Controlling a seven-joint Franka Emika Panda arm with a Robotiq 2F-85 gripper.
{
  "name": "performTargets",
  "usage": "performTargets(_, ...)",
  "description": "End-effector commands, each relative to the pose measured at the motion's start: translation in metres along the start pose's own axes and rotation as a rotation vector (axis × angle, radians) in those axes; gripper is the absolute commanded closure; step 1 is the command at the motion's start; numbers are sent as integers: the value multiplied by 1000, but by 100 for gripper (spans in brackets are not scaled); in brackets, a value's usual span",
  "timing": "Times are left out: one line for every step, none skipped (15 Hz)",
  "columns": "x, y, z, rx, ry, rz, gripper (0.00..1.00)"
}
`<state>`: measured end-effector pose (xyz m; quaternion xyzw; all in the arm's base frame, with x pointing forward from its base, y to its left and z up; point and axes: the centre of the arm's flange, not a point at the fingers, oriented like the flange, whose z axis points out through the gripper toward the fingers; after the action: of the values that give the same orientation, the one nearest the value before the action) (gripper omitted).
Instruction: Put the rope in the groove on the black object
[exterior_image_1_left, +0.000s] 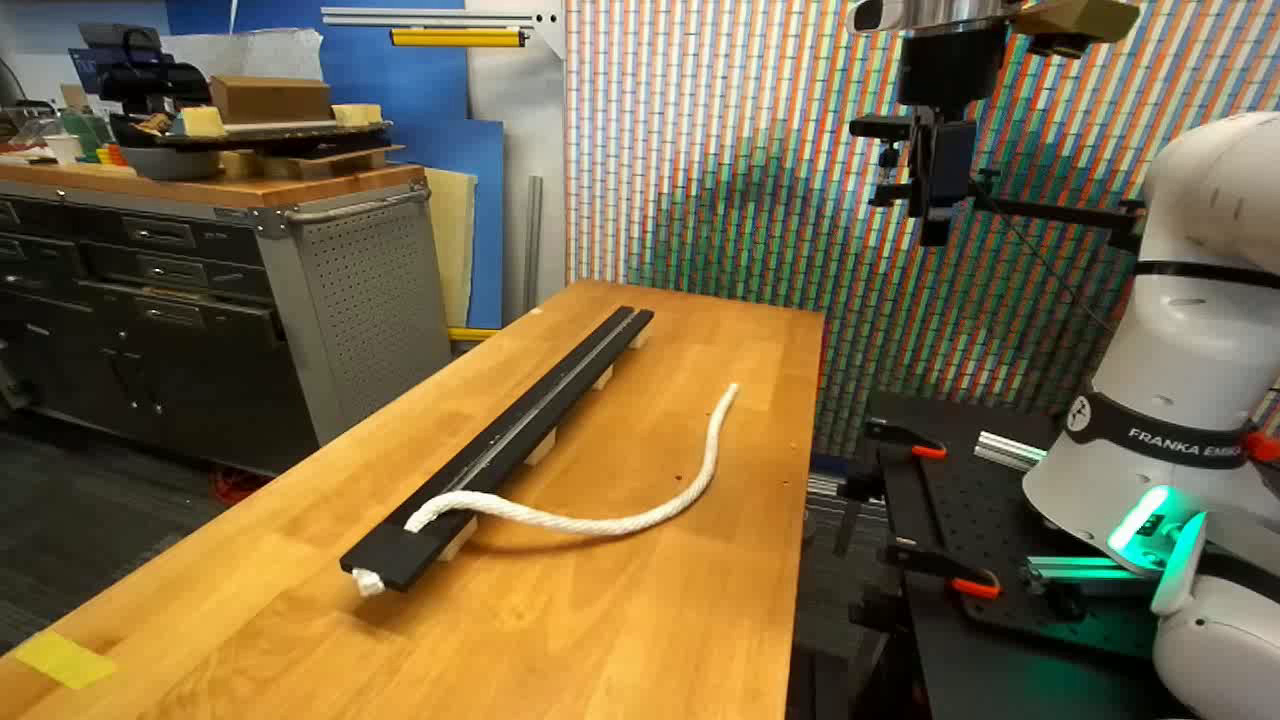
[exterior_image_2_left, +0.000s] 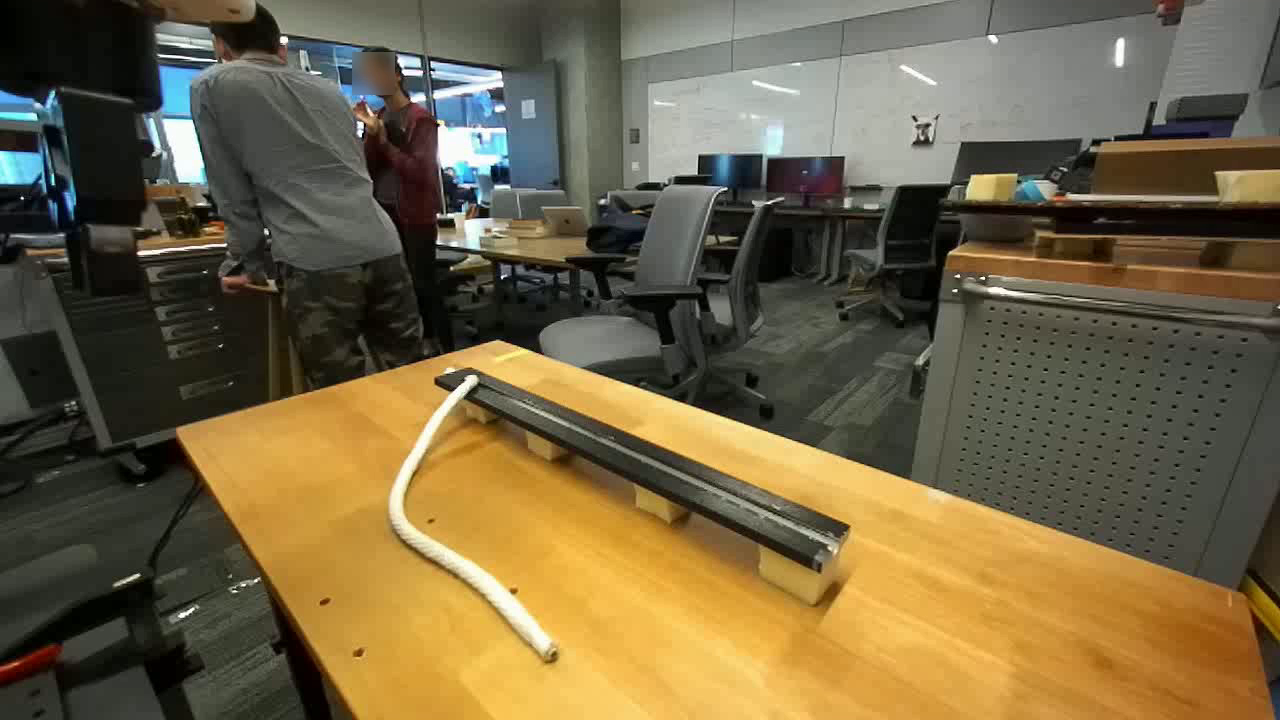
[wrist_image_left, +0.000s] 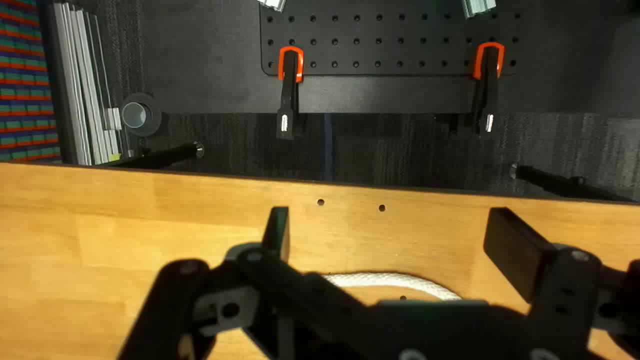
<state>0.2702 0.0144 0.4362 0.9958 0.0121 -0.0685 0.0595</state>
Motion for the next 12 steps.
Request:
performTargets(0, 0, 0, 0, 0, 0, 0)
performTargets(0, 0, 0, 0, 0, 0, 0)
performTargets(0, 0, 0, 0, 0, 0, 0)
performTargets(0, 0, 0, 0, 0, 0, 0)
performTargets(0, 0, 0, 0, 0, 0, 0)
performTargets(3, 1, 0, 4, 7, 28, 0)
performTargets(5, 2, 0, 7, 17, 59, 0)
performTargets(9, 3, 0, 15, 32, 105, 0)
performTargets(14, 5, -1, 26, 43, 156, 0)
performTargets(18, 8, -1, 31, 60, 196, 0)
performTargets(25, 11, -1, 35, 72, 244, 0)
performTargets(32, 14, -1, 40, 92, 301, 0)
